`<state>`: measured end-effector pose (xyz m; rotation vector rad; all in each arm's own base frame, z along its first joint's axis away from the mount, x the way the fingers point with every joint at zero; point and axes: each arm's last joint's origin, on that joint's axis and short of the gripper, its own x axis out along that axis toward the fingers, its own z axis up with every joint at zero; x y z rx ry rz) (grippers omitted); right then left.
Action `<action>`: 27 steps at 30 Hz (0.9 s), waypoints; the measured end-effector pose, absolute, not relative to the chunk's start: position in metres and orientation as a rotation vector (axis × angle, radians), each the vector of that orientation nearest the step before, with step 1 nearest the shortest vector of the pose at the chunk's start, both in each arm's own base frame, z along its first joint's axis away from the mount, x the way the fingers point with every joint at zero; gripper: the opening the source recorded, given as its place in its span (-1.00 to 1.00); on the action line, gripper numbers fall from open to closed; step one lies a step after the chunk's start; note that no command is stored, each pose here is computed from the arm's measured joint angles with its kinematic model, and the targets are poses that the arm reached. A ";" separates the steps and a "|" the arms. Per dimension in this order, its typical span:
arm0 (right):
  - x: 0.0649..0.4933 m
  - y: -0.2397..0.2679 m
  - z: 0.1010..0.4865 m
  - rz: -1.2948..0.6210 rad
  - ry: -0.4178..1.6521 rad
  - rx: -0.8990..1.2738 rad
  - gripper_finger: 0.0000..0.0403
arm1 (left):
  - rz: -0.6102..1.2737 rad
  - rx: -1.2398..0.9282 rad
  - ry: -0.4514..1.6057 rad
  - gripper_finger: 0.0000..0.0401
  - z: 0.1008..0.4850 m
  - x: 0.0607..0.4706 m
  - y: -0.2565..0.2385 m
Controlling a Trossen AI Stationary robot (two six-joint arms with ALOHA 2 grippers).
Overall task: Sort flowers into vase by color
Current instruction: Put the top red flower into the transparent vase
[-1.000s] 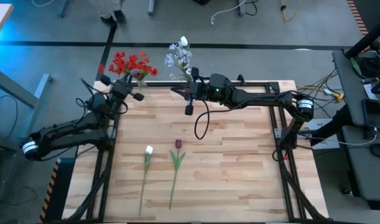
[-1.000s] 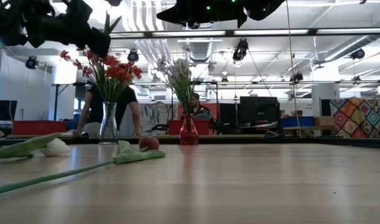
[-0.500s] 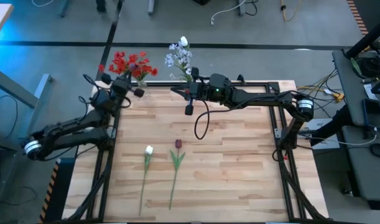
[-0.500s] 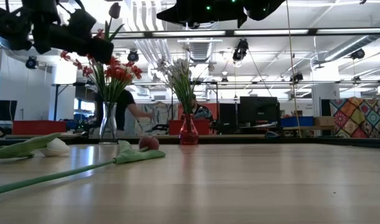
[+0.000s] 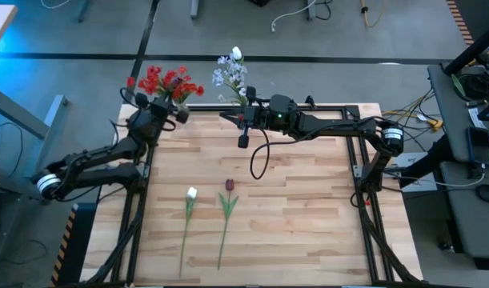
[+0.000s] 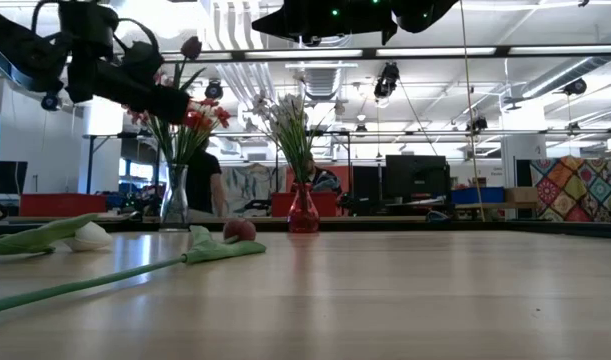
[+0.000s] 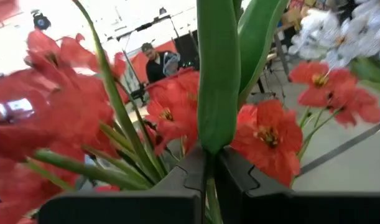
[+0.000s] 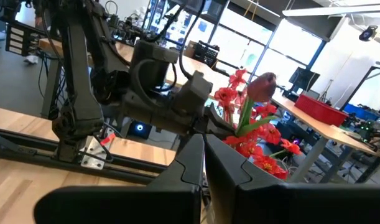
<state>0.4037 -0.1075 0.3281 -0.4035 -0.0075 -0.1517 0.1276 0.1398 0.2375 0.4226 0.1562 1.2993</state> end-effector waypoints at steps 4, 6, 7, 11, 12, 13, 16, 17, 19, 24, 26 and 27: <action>0.404 -0.108 0.328 -0.152 -0.008 -0.404 -0.96 | 1.319 0.397 0.182 -1.00 0.232 0.127 0.146; 0.404 -0.108 0.328 -0.152 -0.007 -0.403 -0.96 | 1.325 0.388 0.195 -1.00 0.229 0.127 0.149; 0.404 -0.108 0.328 -0.152 -0.008 -0.404 -0.96 | 1.327 0.381 0.200 -1.00 0.228 0.127 0.150; 0.404 -0.108 0.328 -0.152 -0.007 -0.403 -0.96 | 1.330 0.359 0.225 -1.00 0.221 0.129 0.154; 0.404 -0.108 0.328 -0.152 -0.007 -0.403 -0.96 | 1.330 0.352 0.231 -1.00 0.220 0.129 0.155; 0.404 -0.107 0.328 -0.152 -0.007 -0.404 -0.96 | 1.329 0.348 0.239 -1.00 0.218 0.130 0.156; 0.404 -0.108 0.328 -0.152 -0.008 -0.404 -0.96 | 1.325 0.340 0.259 -0.96 0.214 0.132 0.158; 0.404 -0.108 0.328 -0.152 -0.007 -0.403 -0.96 | 1.325 0.339 0.264 -0.94 0.213 0.132 0.158; 0.404 -0.108 0.328 -0.152 -0.007 -0.404 -0.96 | 1.327 0.337 0.273 -0.89 0.211 0.133 0.159; 0.404 -0.108 0.328 -0.152 -0.007 -0.403 -0.96 | 1.326 0.338 0.276 -0.73 0.211 0.133 0.159; 0.404 -0.107 0.328 -0.152 -0.007 -0.404 -0.96 | 1.326 0.338 0.274 -0.66 0.211 0.133 0.159; 0.404 -0.108 0.328 -0.152 -0.007 -0.403 -0.96 | 1.327 0.338 0.272 -0.62 0.211 0.133 0.159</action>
